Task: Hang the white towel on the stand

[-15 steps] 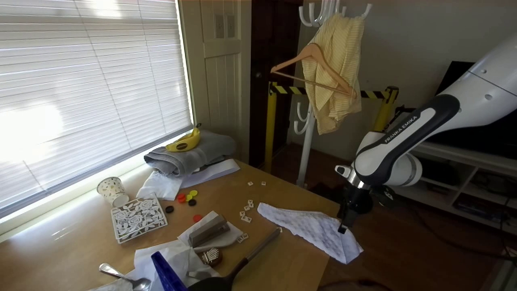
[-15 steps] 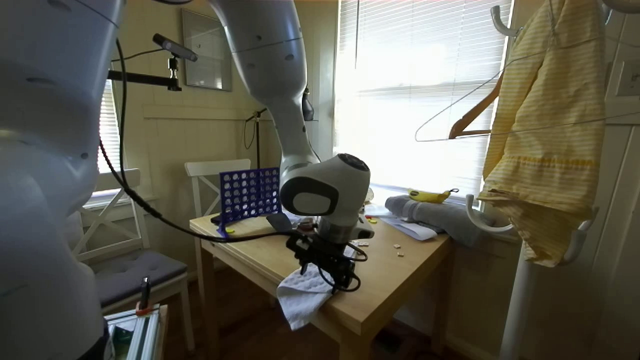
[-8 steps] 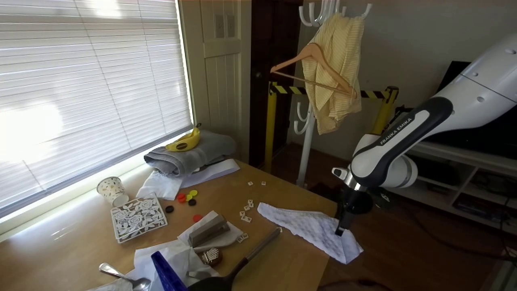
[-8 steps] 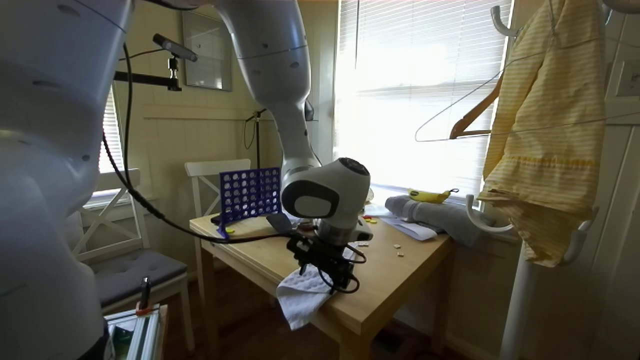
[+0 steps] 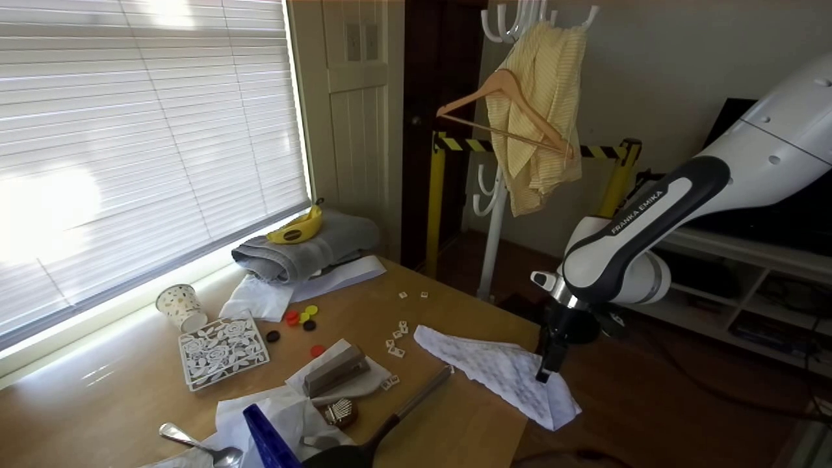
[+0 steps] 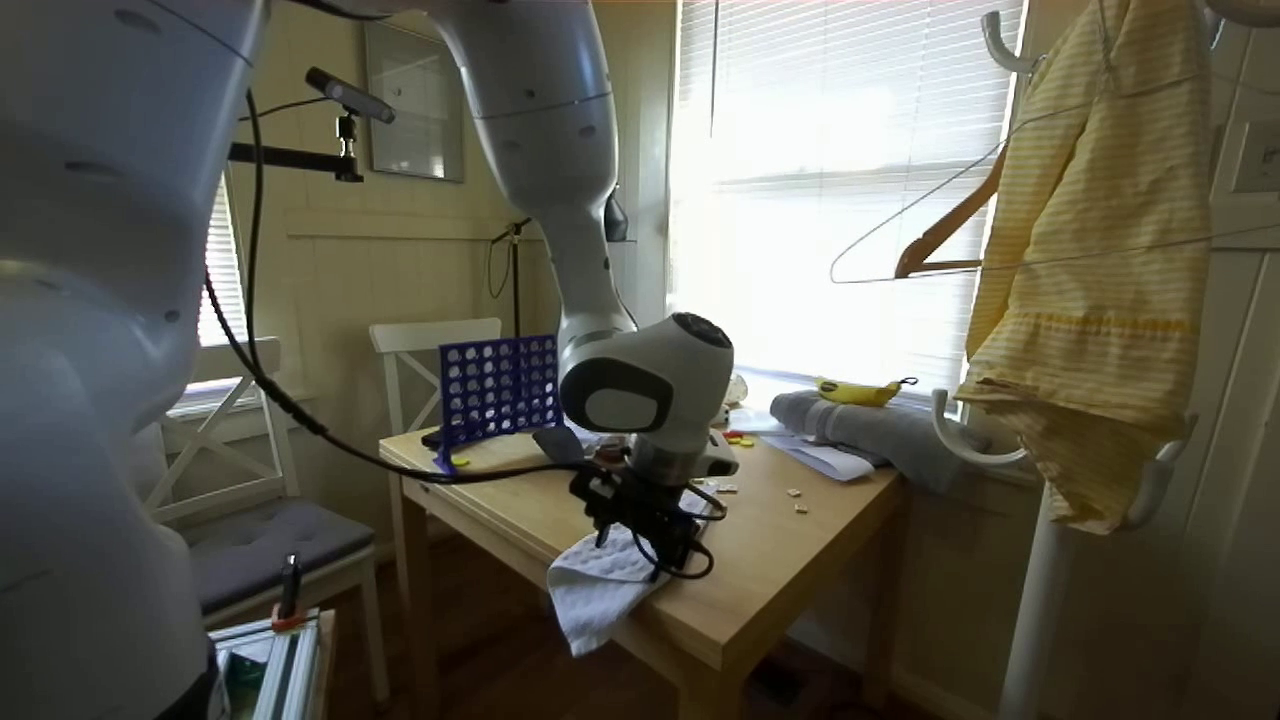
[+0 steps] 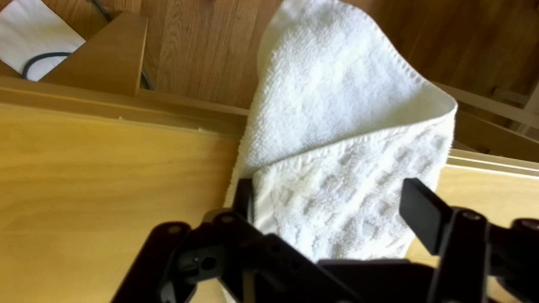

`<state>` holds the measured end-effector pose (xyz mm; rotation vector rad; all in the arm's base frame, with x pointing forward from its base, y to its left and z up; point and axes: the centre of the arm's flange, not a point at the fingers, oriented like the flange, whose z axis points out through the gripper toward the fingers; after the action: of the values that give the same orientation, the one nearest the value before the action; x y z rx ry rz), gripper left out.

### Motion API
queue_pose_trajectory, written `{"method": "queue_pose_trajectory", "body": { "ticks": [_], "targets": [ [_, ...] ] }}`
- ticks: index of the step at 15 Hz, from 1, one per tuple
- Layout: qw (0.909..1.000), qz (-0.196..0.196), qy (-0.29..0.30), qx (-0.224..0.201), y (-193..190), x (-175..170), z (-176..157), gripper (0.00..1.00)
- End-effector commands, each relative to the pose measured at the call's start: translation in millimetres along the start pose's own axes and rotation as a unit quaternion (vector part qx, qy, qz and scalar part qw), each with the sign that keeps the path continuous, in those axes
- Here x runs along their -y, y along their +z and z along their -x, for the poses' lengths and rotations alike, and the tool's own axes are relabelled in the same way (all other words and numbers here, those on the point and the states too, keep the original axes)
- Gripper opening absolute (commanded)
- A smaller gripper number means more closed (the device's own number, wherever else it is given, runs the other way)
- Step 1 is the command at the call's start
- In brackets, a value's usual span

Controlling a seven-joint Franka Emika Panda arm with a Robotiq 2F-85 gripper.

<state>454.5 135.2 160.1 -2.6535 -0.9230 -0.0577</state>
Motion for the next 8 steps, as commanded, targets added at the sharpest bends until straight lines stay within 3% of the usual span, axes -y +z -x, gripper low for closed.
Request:
{"method": "queue_pose_trajectory", "body": {
  "ticks": [1, 8],
  "targets": [
    [1.0, 0.0, -0.007, -0.007, 1.7, -1.9, -3.5, 0.59],
    [1.0, 0.002, -0.005, -0.008, 1.5, -3.0, -3.3, 0.1]
  ]
}}
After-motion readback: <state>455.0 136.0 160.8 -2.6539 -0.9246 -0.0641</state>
